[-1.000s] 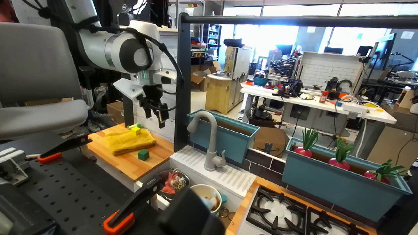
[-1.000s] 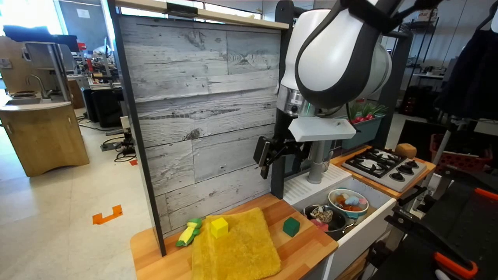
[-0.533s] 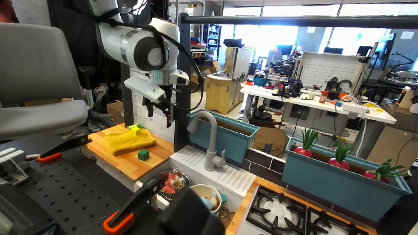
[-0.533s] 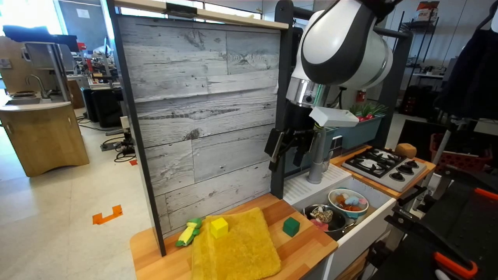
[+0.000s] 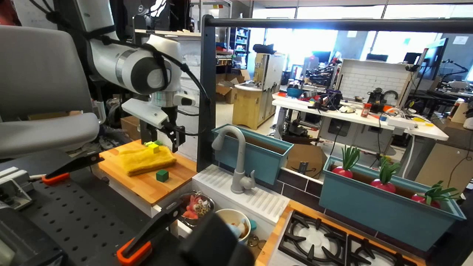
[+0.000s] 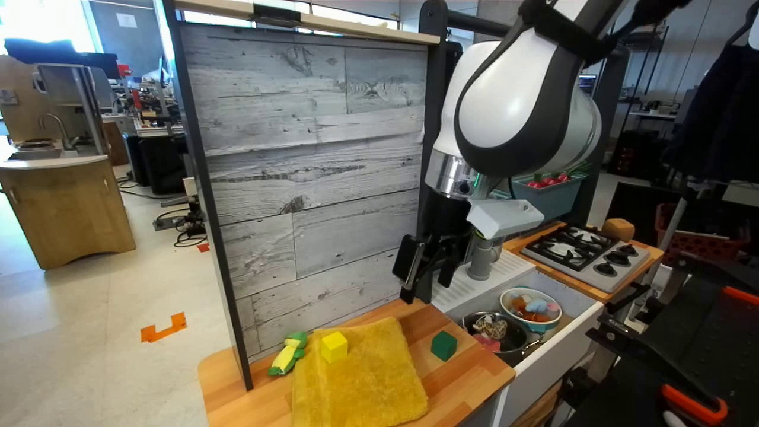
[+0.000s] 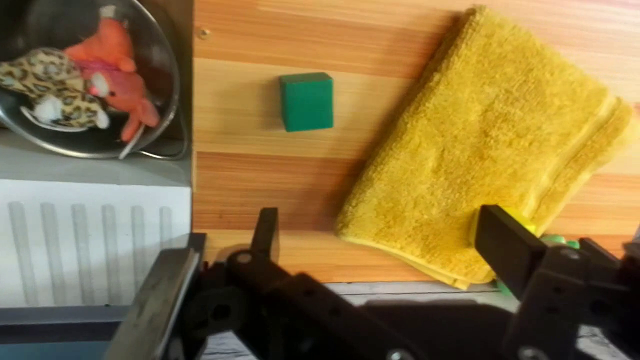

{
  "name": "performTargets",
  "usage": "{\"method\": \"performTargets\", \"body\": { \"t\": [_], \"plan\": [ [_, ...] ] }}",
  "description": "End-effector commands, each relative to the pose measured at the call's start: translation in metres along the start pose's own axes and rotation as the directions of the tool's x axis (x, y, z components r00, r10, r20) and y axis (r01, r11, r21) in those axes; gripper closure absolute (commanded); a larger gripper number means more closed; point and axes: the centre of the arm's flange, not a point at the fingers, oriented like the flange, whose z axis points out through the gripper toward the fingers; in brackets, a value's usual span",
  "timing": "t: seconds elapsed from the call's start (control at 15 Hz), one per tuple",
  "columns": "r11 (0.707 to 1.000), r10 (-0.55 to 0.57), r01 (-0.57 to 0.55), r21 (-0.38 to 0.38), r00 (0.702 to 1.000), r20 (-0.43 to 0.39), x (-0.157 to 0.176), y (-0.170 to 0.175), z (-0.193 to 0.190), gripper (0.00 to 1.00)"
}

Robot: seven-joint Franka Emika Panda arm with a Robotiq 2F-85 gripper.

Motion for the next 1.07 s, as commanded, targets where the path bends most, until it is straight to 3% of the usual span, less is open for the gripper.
{"method": "performTargets", "body": {
  "t": [0.0,0.4,0.73,1.0],
  "plan": [
    [0.999,-0.044,0.043,-0.033,0.997,-0.061,0.001,-0.032,0.028,0.0],
    [0.995,-0.045,0.05,-0.091,0.997,0.054,-0.022,-0.04,0.056,0.0],
    [0.987,-0.068,0.074,-0.14,0.997,0.048,-0.03,-0.027,0.041,0.0],
    [0.989,-0.06,0.065,-0.133,0.997,0.041,-0.036,-0.02,0.053,0.0]
  ]
}}
